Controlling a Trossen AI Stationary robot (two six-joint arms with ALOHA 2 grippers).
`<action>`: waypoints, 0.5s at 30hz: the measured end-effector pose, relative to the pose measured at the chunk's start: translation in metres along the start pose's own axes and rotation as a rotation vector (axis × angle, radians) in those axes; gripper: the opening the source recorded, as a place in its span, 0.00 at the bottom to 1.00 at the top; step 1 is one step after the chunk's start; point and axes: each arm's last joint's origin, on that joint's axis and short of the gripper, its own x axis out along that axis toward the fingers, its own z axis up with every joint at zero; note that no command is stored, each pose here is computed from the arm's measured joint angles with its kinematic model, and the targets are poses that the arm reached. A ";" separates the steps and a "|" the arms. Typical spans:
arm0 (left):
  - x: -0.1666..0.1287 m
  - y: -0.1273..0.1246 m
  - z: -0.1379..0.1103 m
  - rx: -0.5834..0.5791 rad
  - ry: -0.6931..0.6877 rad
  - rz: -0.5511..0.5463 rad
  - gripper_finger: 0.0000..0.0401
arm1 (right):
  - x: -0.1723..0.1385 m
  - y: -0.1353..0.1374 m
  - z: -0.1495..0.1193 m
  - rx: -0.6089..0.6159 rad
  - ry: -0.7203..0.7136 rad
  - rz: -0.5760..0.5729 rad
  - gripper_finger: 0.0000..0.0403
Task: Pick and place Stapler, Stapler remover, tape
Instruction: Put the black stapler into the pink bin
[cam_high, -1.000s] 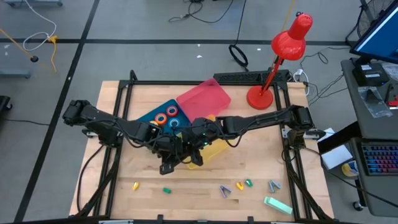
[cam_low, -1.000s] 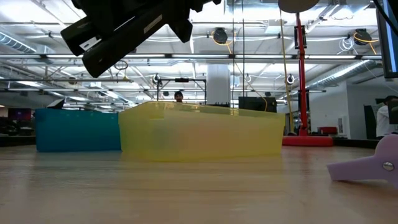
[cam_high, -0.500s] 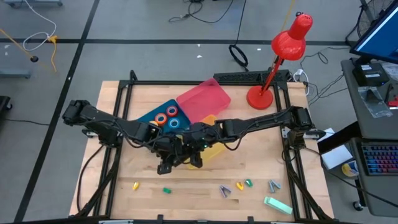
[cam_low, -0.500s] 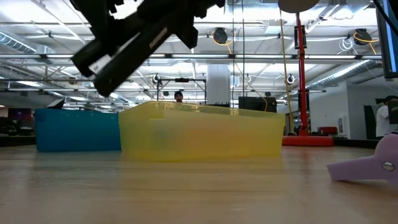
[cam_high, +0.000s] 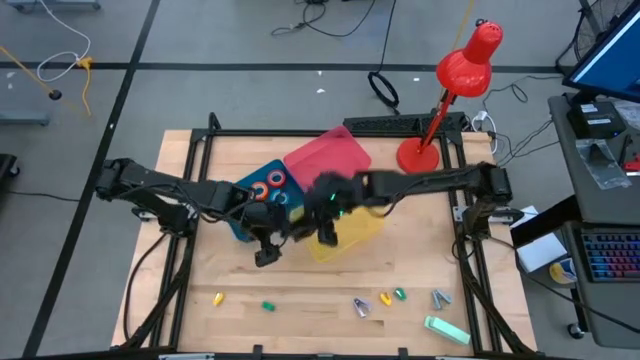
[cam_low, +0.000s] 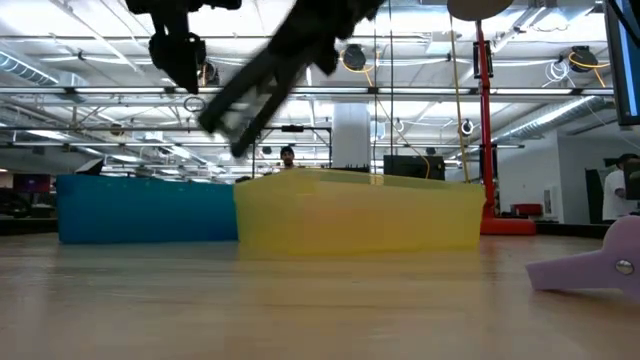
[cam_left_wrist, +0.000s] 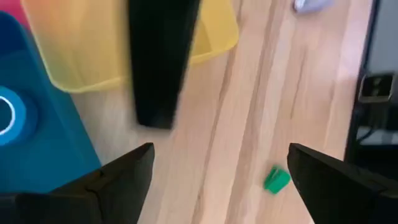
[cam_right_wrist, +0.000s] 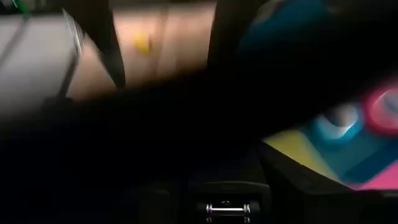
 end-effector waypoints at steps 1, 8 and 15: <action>-0.005 0.000 0.000 -0.013 -0.023 0.003 0.91 | -0.010 -0.005 0.007 -0.001 -0.044 0.001 0.32; -0.042 -0.002 0.002 -0.095 -0.272 -0.024 0.92 | -0.080 -0.051 0.027 -0.053 -0.210 -0.153 0.32; -0.058 -0.007 0.002 -0.117 -0.399 -0.059 0.92 | -0.101 -0.122 0.014 -0.095 -0.168 -0.232 0.32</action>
